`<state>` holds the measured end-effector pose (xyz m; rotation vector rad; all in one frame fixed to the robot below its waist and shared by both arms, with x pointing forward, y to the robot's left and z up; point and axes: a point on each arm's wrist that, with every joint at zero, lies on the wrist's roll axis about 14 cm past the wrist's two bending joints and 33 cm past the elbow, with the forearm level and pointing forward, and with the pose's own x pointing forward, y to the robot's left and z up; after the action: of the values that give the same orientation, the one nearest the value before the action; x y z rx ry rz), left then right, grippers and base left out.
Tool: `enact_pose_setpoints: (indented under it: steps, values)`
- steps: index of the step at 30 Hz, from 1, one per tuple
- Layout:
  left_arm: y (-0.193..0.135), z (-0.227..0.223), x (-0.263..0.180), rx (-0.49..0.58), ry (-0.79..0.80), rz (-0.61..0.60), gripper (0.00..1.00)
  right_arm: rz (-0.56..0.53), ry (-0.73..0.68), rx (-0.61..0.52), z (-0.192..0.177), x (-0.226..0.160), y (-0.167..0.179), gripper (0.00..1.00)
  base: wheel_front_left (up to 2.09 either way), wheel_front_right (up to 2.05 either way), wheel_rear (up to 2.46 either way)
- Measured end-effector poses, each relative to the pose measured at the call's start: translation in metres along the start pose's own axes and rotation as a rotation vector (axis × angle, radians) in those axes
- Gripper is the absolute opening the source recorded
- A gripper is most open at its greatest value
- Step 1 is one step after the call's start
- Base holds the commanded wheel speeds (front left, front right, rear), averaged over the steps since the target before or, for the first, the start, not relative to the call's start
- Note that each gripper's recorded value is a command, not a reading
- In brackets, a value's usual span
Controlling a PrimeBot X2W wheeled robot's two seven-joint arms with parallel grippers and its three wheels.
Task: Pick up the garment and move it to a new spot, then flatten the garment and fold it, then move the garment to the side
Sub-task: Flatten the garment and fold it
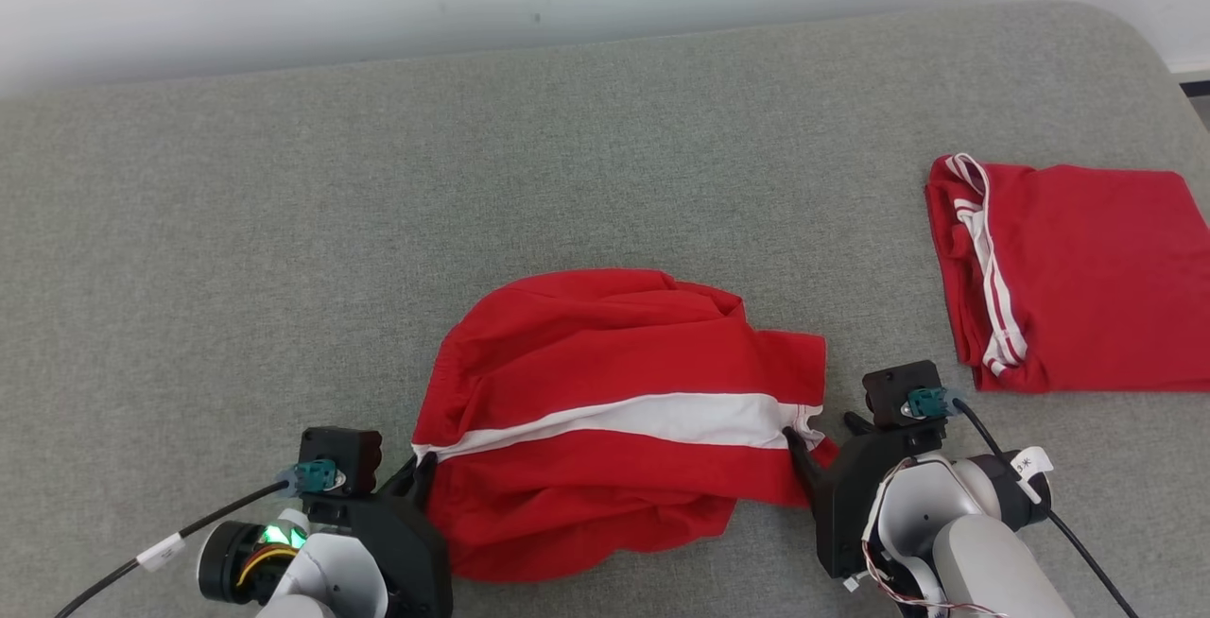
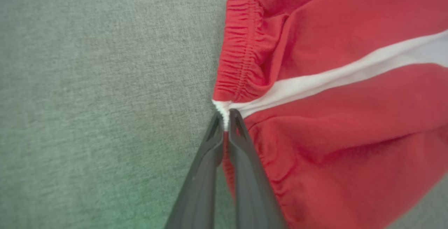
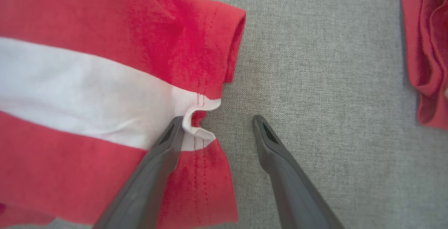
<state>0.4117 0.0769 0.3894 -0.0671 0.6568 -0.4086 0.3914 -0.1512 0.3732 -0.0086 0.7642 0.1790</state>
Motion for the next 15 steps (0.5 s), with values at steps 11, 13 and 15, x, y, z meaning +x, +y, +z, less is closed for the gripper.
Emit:
enact_pose_setpoints:
  steps: [11,13,15]
  values:
    - [0.0002,-0.0006,0.0008,-0.005,-0.011,-0.002,0.0,0.022,0.017,-0.03,0.0028,0.0031,0.0095,0.0,0.0,0.0,0.0]
    - [0.0009,-0.0002,-0.0003,-0.006,-0.015,0.001,0.0,0.017,0.014,-0.031,0.0024,0.0014,0.0082,0.0,0.0,0.0,0.0]
    - [0.001,0.0009,-0.0018,-0.006,-0.02,-0.001,0.0,0.01,0.01,-0.03,0.0019,-0.0011,0.0069,0.0,0.0,0.0,0.0]
